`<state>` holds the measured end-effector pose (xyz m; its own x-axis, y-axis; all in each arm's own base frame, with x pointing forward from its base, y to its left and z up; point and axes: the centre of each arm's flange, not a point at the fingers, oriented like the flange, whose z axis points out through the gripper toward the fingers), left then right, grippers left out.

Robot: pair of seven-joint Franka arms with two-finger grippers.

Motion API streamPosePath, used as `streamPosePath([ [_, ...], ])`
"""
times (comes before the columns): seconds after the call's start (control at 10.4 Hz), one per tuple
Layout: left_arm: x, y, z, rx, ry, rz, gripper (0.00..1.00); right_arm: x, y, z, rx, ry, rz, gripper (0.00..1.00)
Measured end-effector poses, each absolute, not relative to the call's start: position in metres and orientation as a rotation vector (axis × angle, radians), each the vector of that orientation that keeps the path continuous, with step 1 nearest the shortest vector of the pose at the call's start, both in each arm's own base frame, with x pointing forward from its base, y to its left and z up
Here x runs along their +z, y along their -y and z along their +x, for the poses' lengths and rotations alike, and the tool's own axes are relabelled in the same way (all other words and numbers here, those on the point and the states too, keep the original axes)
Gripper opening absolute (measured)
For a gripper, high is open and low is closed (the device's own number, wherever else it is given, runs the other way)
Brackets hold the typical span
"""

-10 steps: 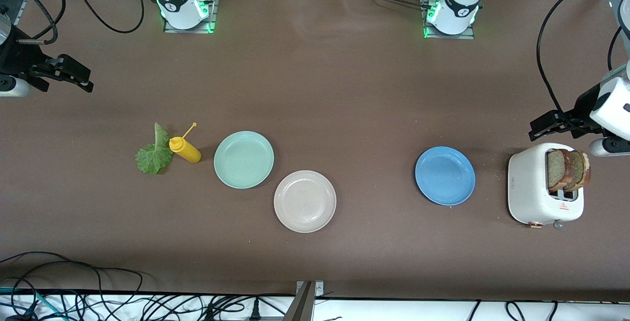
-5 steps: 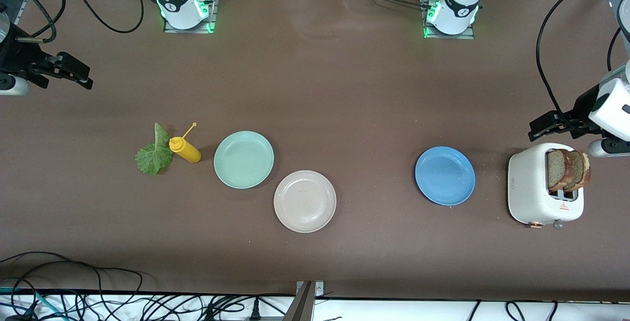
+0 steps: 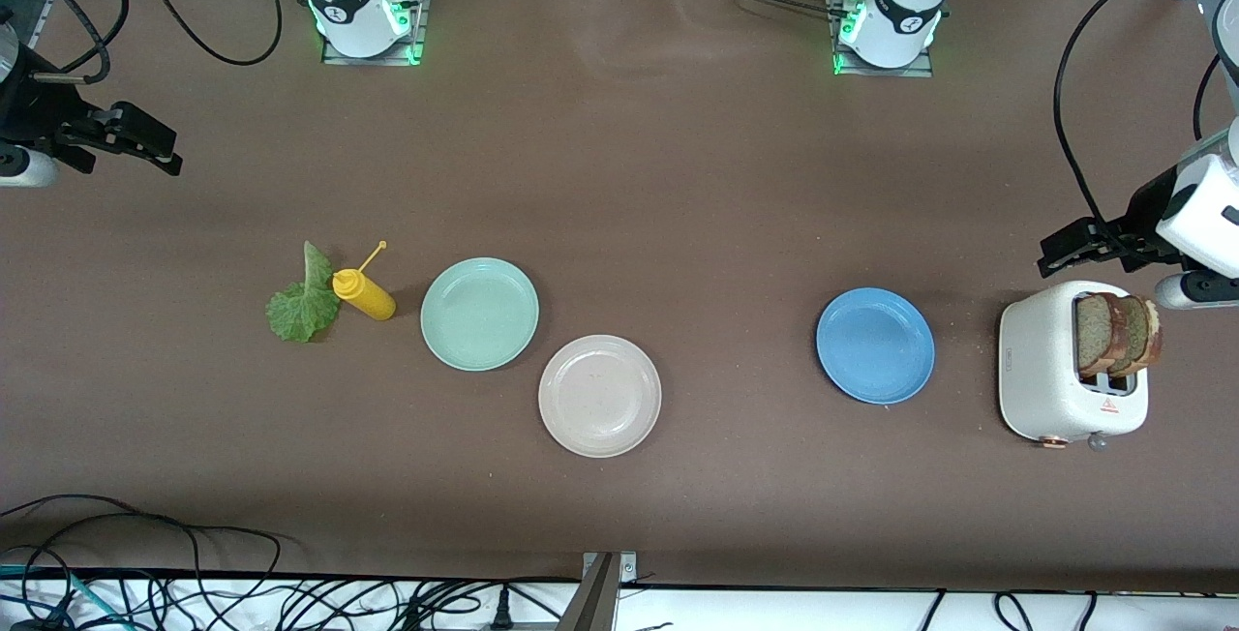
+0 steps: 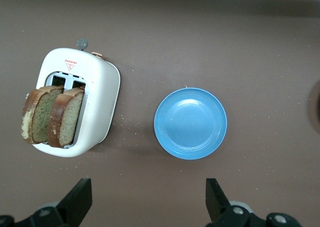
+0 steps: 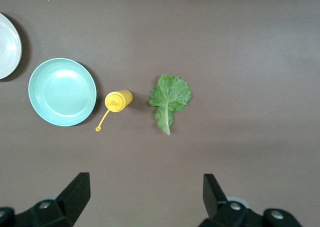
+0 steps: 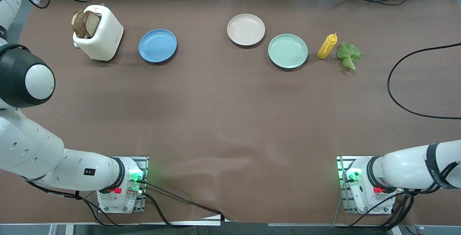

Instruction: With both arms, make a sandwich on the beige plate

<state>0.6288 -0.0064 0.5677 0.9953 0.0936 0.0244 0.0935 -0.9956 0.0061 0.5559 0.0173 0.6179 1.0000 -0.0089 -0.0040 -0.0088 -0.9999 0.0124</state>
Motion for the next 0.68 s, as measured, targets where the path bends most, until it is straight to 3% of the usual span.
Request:
streamPosePath([
  [0.68, 0.5647, 0.007, 0.6287, 0.024, -0.146, 3.134, 1.0, 0.618, -0.0165, 0.5559, -0.006, 0.018, 3.129, 1.0],
])
